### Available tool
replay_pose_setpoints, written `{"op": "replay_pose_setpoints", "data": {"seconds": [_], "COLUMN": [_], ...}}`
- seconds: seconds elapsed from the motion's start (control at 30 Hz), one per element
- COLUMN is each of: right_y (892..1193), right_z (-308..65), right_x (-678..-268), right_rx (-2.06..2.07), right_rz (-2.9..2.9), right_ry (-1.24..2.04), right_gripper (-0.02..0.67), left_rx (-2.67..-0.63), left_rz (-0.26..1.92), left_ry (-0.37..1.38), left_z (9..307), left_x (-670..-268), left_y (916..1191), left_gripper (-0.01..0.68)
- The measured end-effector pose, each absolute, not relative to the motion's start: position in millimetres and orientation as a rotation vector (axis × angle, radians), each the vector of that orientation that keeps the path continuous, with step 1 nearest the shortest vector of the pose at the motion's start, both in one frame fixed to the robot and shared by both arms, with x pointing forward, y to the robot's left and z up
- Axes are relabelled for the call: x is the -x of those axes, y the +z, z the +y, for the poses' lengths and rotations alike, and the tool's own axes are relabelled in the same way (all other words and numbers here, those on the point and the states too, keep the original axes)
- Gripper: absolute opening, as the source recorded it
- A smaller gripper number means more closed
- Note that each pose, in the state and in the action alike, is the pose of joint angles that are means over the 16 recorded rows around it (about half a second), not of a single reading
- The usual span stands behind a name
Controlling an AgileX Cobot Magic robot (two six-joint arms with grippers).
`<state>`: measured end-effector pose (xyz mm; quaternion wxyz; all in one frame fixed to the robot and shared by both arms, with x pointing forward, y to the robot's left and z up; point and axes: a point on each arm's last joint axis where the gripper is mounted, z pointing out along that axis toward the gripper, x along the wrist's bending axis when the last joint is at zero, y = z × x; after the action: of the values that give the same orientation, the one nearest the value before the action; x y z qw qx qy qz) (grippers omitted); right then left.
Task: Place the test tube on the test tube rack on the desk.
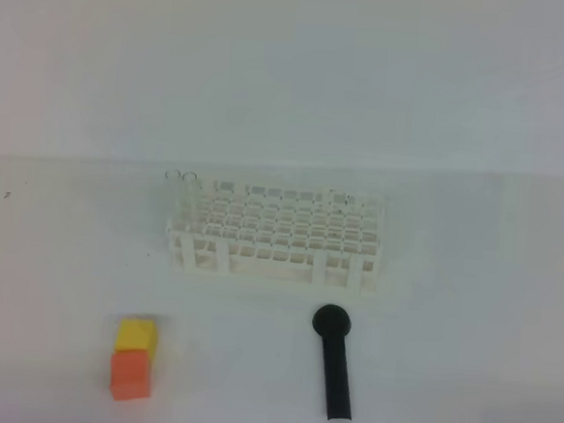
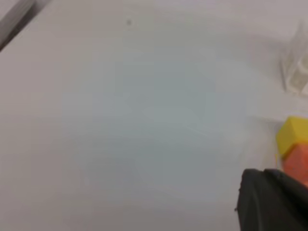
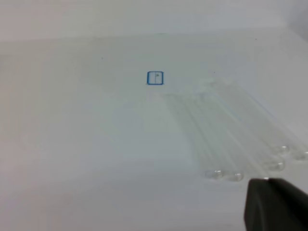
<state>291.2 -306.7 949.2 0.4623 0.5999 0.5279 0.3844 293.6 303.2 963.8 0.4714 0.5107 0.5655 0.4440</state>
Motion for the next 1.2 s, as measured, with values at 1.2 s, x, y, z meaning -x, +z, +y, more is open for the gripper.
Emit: {"op": "replay_pose_setpoints", "data": {"seconds": [1.2], "right_y": [949.2], "right_z": [-302.2], "right_x": [-291.6], "right_rx": [-1.428], "right_rz": [1.370], "right_ry": [0.998], "right_gripper": [-0.001], "left_rx": [-1.357], "left_rz": [1.432], "left_ry": [1.074], "left_z": [303.6], "left_x": [-291.6], "left_y": [955.9], "left_gripper": [-0.001]}}
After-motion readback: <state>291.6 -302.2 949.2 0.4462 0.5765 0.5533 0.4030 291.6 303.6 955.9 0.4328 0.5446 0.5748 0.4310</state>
